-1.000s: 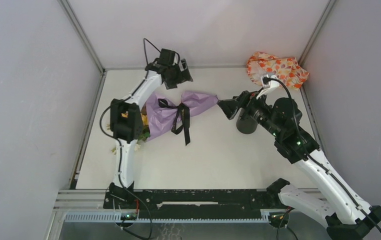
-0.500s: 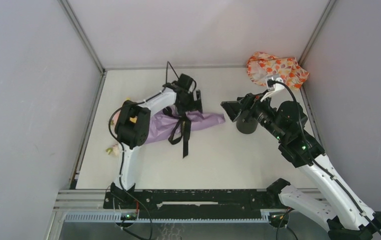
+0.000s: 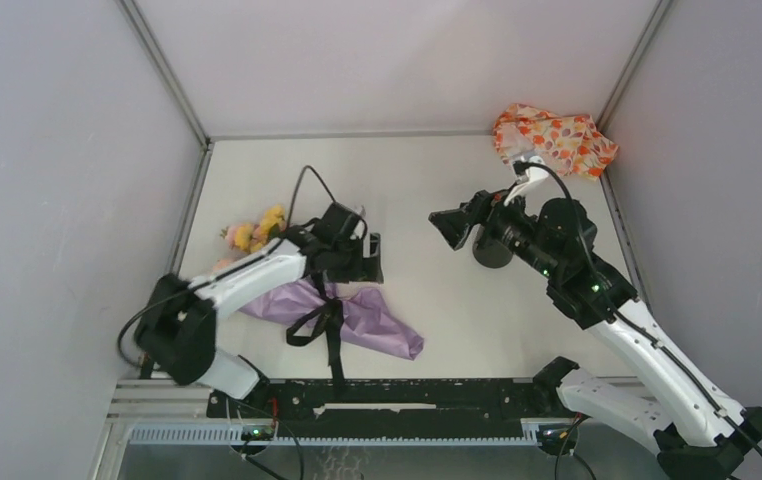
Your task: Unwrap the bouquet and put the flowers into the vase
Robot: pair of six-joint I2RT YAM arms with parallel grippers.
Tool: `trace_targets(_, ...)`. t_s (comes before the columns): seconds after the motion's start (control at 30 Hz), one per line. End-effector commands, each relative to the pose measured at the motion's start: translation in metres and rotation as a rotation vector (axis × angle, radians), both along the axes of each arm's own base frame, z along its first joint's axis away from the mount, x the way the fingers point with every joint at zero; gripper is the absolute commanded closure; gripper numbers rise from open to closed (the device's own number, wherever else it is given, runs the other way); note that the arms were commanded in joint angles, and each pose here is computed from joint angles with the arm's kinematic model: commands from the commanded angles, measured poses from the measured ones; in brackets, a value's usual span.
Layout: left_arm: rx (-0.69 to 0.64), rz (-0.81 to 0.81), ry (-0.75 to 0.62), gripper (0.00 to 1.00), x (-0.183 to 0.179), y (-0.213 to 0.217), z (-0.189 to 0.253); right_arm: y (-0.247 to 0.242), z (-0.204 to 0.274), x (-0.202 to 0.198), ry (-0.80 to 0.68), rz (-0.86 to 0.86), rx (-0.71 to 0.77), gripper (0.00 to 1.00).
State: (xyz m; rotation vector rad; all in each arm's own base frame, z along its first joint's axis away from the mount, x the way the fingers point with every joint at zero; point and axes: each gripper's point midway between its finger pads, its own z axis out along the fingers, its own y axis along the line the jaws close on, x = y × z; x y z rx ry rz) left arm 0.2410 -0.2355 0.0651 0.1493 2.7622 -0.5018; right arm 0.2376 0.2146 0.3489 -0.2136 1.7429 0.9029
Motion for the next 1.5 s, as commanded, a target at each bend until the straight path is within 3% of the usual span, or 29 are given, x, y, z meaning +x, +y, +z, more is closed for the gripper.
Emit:
trace_targets(0.0,-0.091,0.185,-0.425,0.11,0.052,0.018,0.119,0.015,-0.008,-0.009,0.031,0.049,-0.024,0.09)
trace_targets(0.2,-0.033,0.545,-0.857,0.01,0.058,0.112,0.261,0.042,-0.045,-0.021,0.130,0.137,-0.139,0.09)
trace_targets(0.33,-0.158,0.680,-1.054,0.00,0.029,0.155,0.327,0.083,-0.093,-0.043,0.208,0.263,-0.350,0.09)
trace_targets(0.43,-0.234,0.704,-1.121,0.00,0.014,0.167,0.331,0.115,-0.128,-0.067,0.241,0.366,-0.486,0.09)
trace_targets(0.67,-0.199,0.711,-1.123,0.00,-0.003,0.184,0.309,0.174,-0.201,-0.101,0.240,0.520,-0.786,0.09)
trace_targets(0.83,-0.166,0.690,-1.096,0.00,-0.004,0.183,0.293,0.195,-0.245,-0.089,0.230,0.488,-0.974,0.12)
trace_targets(1.1,-0.145,0.688,-1.074,0.00,-0.006,0.185,0.271,0.215,-0.285,-0.048,0.204,0.402,-1.108,0.14)
trace_targets(1.17,-0.136,0.690,-1.074,0.00,-0.006,0.186,0.268,0.213,-0.293,-0.039,0.234,0.396,-1.109,0.22)
trace_targets(1.2,-0.130,0.692,-1.075,0.00,-0.006,0.187,0.268,0.211,-0.297,-0.037,0.256,0.398,-1.106,0.34)
trace_targets(1.3,-0.110,0.692,-1.078,0.00,-0.004,0.188,0.266,0.201,-0.305,-0.029,0.310,0.376,-1.079,0.89)
trace_targets(1.33,-0.107,0.691,-1.079,0.00,-0.003,0.188,0.266,0.198,-0.303,-0.027,0.322,0.367,-1.061,1.00)
trace_targets(1.47,-0.099,0.669,-1.070,0.00,0.005,0.179,0.262,0.186,-0.302,-0.021,0.395,0.310,-0.970,1.00)
